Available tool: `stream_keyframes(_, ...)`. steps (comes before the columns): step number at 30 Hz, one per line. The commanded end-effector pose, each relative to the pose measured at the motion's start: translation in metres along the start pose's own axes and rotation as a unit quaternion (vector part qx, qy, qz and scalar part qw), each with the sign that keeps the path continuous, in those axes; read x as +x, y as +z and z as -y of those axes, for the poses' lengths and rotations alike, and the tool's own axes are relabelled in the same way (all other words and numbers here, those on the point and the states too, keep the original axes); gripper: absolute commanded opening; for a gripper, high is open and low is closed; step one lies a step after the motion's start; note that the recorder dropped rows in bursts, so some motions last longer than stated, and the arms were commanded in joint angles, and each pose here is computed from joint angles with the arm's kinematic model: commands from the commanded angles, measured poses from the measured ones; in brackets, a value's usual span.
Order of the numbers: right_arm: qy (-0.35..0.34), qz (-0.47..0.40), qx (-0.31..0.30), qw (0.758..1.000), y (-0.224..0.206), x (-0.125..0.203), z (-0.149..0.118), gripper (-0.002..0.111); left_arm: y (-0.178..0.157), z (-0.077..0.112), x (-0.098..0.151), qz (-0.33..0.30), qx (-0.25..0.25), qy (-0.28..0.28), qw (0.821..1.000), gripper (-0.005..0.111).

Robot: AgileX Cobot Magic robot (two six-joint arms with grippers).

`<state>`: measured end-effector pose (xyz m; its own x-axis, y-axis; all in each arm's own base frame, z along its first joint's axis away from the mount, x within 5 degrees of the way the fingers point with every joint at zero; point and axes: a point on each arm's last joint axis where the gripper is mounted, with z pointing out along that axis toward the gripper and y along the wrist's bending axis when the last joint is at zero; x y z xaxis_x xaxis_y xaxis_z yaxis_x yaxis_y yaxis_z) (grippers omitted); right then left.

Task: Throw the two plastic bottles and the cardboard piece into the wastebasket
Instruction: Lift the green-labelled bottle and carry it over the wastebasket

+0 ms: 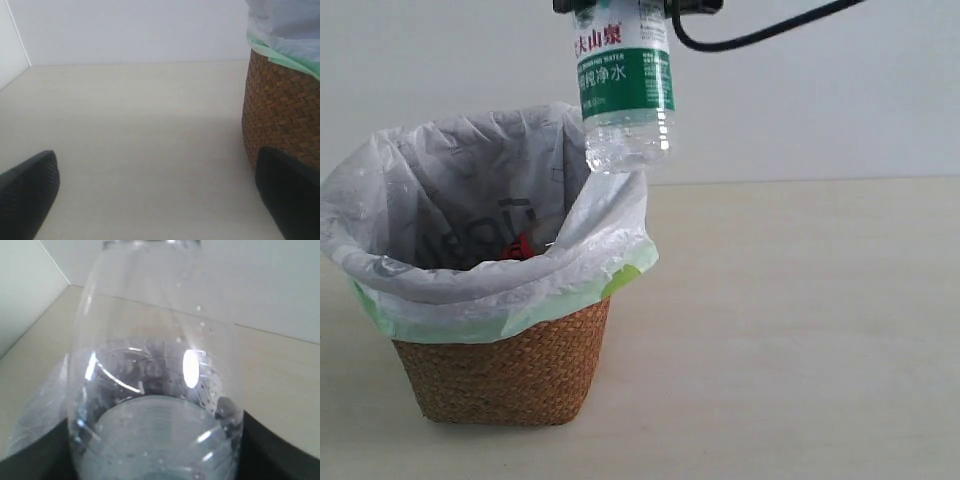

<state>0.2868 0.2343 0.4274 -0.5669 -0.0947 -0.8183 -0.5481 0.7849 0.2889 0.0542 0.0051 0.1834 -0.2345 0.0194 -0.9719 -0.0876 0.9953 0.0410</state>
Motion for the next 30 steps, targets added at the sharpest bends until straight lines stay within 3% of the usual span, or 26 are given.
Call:
stream_keyframes(1, -0.037, -0.048, 0.026, 0.998, -0.002, 0.006, 0.004, 0.000, -0.001, 0.000, -0.002, 0.007, -0.002, -0.005, 1.000, 0.108)
stream_keyframes(3, -0.066, -0.086, 0.085, 0.990, -0.002, 0.012, 0.016, 0.000, -0.001, 0.000, -0.002, 0.007, -0.002, -0.005, 1.000, 0.108)
stream_keyframes(5, -0.086, -0.120, 0.189, 0.971, -0.008, 0.016, 0.035, 0.000, -0.001, 0.000, -0.002, 0.007, -0.002, -0.005, 1.000, 0.108)
stream_keyframes(7, -0.091, -0.147, 0.328, 0.929, -0.024, 0.017, 0.057, 0.000, -0.001, 0.000, -0.002, 0.007, -0.002, -0.005, 1.000, 0.108)
stream_keyframes(9, -0.132, -0.104, 0.418, 0.893, -0.036, 0.004, 0.072, 0.000, -0.001, 0.000, -0.002, 0.007, -0.002, -0.005, 1.000, 0.108)
stream_keyframes(13, -0.068, -0.069, 0.449, 0.888, -0.060, -0.001, 0.090, 0.000, -0.001, 0.000, -0.002, 0.007, -0.002, -0.005, 1.000, 0.108)
stream_keyframes(17, -0.012, -0.094, 0.435, 0.895, -0.056, 0.004, 0.109, 0.000, -0.001, 0.000, -0.002, 0.007, -0.002, -0.005, 1.000, 0.108)
stream_keyframes(20, 0.043, -0.139, 0.382, 0.913, -0.039, 0.015, 0.116, 0.000, -0.001, 0.000, -0.002, 0.007, -0.002, -0.005, 1.000, 0.108)
stream_keyframes(23, 0.092, -0.193, 0.276, 0.937, -0.017, 0.028, 0.102, 0.000, -0.001, 0.000, -0.002, 0.007, -0.002, -0.005, 1.000, 0.108)
stream_keyframes(25, 0.111, -0.195, 0.152, 0.962, -0.005, 0.029, 0.080, 0.000, -0.001, 0.000, -0.002, 0.007, -0.002, -0.005, 1.000, 0.108)
stream_keyframes(27, 0.138, -0.153, -0.034, 0.978, 0.002, 0.018, 0.046, 0.000, -0.001, 0.000, -0.002, 0.007, -0.002, -0.005, 1.000, 0.108)
stream_keyframes(28, 0.130, -0.124, -0.110, 0.978, 0.004, 0.012, 0.029, 0.000, -0.001, 0.000, -0.002, 0.007, -0.002, -0.005, 1.000, 0.108)
stream_keyframes(30, 0.142, -0.055, -0.257, 0.954, 0.002, -0.001, -0.006, 0.008, -0.001, 0.000, -0.002, 0.007, -0.002, -0.005, 1.000, 0.108)
